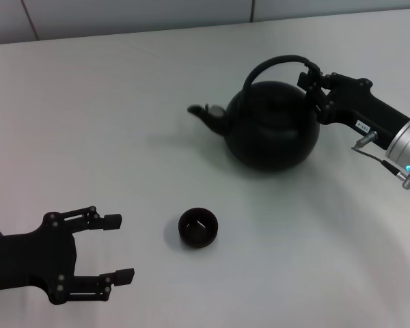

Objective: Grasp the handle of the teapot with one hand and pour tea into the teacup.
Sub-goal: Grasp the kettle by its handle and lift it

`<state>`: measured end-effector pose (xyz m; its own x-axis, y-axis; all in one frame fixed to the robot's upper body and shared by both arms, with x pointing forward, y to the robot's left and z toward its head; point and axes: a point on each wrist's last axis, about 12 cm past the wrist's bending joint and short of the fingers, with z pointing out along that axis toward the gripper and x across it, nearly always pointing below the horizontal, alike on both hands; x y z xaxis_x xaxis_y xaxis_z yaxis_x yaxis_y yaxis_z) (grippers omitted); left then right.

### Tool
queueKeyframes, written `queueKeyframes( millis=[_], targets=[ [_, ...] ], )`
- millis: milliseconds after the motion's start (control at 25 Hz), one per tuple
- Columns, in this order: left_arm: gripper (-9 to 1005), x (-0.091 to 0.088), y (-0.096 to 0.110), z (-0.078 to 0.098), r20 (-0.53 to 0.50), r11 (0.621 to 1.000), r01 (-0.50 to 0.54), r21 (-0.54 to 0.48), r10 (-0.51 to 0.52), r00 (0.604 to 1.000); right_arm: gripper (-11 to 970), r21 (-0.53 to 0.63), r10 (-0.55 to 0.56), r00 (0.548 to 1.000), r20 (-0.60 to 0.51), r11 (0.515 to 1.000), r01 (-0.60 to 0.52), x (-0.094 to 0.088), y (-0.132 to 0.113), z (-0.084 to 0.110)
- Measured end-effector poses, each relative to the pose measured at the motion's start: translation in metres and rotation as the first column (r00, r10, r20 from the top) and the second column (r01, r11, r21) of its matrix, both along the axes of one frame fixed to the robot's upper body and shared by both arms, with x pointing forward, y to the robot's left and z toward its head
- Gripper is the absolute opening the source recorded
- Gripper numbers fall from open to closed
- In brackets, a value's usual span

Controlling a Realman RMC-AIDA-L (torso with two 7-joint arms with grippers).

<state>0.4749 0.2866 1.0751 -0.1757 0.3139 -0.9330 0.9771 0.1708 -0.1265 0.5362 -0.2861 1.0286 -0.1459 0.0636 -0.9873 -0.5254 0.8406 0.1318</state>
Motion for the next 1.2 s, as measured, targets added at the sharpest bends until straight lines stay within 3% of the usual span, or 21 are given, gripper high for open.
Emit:
queueKeyframes(
  millis=[40,320,800,1200],
  targets=[
    [835,0.000,0.000,0.000,-0.001,1.000,-0.001,0.000,0.001,1.000,199,0.004,0.000,1.000,-0.004,1.000,0.000,-0.001,0.001,-0.001],
    [834,-0.001,0.001,0.000,-0.002,1.000,-0.002,0.001,0.002,1.000,139,0.012,-0.006,1.000,-0.015,1.000,0.007,-0.005,0.000,-0.004],
    [835,-0.002,0.002,-0.001,-0.005,1.000,0.004,0.010,-0.004,1.000,132,0.003,-0.017,1.000,-0.020,1.000,0.017,-0.014,-0.011,-0.007],
    [835,-0.002,0.002,-0.002,-0.008,1.000,0.002,0.012,-0.002,1.000,107,-0.004,0.044,0.992,0.116,0.999,-0.044,-0.024,-0.023,0.013]
  ],
)
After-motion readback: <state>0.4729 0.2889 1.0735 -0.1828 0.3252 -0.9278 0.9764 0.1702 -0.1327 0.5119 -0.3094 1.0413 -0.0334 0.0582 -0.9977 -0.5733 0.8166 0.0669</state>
